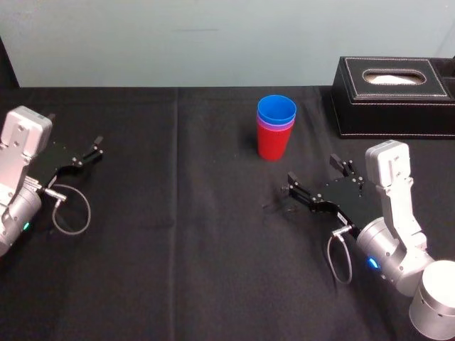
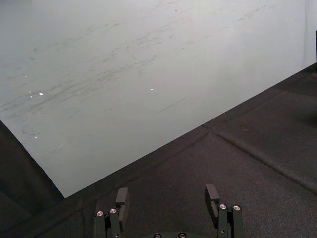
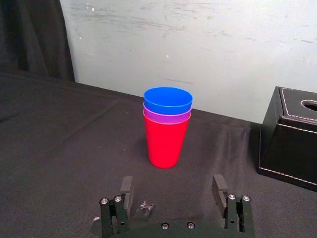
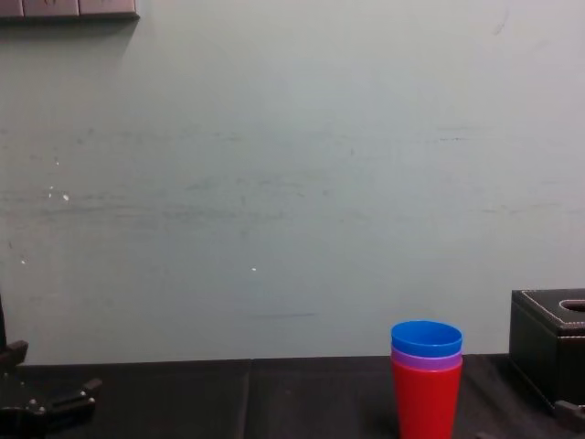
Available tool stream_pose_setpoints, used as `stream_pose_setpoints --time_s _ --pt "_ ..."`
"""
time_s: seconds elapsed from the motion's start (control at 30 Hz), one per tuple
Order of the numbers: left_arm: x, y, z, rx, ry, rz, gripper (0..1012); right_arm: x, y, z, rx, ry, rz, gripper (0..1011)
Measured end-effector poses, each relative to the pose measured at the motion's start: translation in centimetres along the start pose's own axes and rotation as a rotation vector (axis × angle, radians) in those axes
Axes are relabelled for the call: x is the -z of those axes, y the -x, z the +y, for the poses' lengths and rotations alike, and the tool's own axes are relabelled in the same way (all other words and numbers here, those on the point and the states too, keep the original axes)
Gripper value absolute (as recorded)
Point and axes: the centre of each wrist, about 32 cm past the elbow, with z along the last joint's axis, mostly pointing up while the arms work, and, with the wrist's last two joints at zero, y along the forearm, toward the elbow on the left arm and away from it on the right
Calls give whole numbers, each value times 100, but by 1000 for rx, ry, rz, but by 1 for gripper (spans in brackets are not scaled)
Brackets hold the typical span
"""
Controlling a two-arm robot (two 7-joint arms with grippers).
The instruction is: Stack the three plastic cups sequentially using one hand.
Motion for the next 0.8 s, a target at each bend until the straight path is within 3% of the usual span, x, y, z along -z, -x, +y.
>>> stream_pose_setpoints --time_s 0.8 --pt "0 0 0 0 0 0 1005 -5 -1 0 0 0 0 1002"
